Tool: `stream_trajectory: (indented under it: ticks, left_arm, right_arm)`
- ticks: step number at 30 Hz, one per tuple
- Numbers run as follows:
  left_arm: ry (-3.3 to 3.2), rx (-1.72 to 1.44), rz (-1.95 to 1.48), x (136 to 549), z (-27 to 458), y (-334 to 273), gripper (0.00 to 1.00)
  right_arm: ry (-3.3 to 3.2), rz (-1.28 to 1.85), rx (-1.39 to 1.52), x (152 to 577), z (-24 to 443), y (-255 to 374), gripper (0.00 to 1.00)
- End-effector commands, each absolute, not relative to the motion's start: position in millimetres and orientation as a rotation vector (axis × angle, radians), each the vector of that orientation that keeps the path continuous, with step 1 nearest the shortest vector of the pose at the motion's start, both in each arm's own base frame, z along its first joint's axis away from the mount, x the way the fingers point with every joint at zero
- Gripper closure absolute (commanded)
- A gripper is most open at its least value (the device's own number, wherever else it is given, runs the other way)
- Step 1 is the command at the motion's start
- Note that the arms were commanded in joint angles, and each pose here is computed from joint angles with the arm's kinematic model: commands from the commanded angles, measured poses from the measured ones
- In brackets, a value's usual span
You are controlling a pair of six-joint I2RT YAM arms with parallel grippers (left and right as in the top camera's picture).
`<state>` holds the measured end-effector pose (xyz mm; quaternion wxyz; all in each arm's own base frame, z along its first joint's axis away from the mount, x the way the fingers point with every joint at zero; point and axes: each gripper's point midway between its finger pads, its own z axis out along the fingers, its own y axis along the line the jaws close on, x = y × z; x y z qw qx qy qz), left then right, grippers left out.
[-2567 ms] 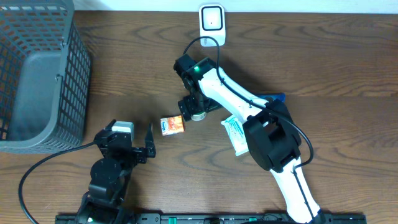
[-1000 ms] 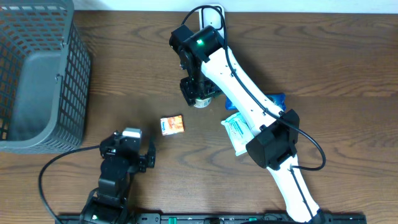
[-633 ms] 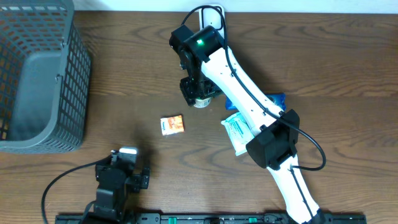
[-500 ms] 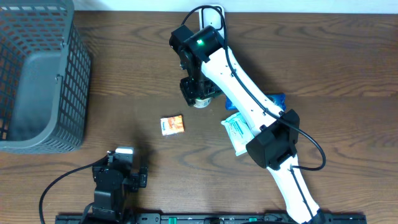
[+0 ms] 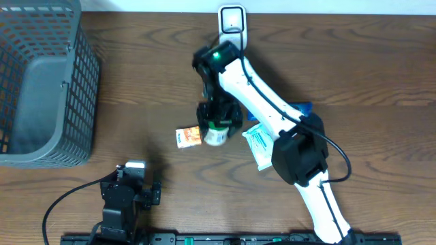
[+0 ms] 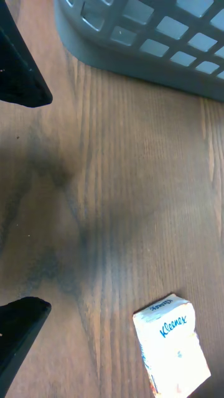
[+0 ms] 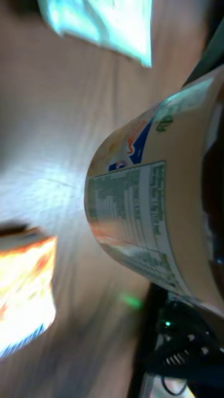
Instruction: Scan the item barcode
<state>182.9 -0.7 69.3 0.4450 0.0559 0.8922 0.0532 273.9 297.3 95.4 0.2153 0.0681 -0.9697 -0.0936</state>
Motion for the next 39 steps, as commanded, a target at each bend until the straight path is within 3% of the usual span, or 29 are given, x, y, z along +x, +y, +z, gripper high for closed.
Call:
stream_trajectory:
  ticks: [1, 10, 13, 14, 16, 22, 27, 30, 34, 37, 39]
  left_arm:
    - [2.227, 0.133, 0.15, 180.2, 65.6, 2.4, 0.02]
    - [2.227, 0.134, 0.15, 180.2, 65.6, 2.4, 0.02]
    - [2.227, 0.133, 0.15, 180.2, 65.6, 2.4, 0.02]
    - [2.227, 0.133, 0.15, 180.2, 65.6, 2.4, 0.03]
    - [2.228, 0.133, 0.15, 180.1, 65.5, 2.4, 0.02]
    - [2.221, 0.114, 0.188, 180.7, 67.1, 8.1, 0.02]
    - [2.221, 0.114, 0.188, 180.7, 67.1, 8.1, 0.02]
    - [2.221, 0.114, 0.188, 180.7, 67.1, 8.1, 0.02]
    - [2.221, 0.114, 0.188, 180.7, 67.1, 8.1, 0.02]
    - [2.221, 0.114, 0.188, 180.7, 67.1, 8.1, 0.02]
    - [2.221, 0.114, 0.188, 180.7, 67.1, 8.1, 0.02]
  right_arm:
    - [-2.499, -0.35, 0.038, 244.0, 95.4, 296.7, 0.56]
    - [-2.503, -0.388, 0.049, 258.6, 82.7, 279.0, 0.58]
    - [-2.584, -0.461, 0.04, 287.0, 83.4, 277.4, 0.7]
    - [-2.633, -0.514, 0.024, 306.1, 89.4, 275.8, 0.75]
    - [-2.755, -0.55, 0.017, 340.6, 102.6, 266.8, 0.76]
    - [-3.335, -0.169, -0.013, 451.4, 135.3, 213.7, 0.75]
    - [-3.713, -0.077, -0.113, 531.8, 158.1, 213.8, 0.72]
    - [-3.873, -0.121, -0.199, 566.2, 166.5, 218.9, 0.71]
    - [-4.047, -0.329, -0.286, 603.3, 167.2, 232.8, 0.56]
    - [-4.191, -0.441, -0.207, 621.6, 164.2, 242.1, 0.55]
    - [-4.321, -0.473, -0.023, 627.0, 164.6, 252.3, 0.62]
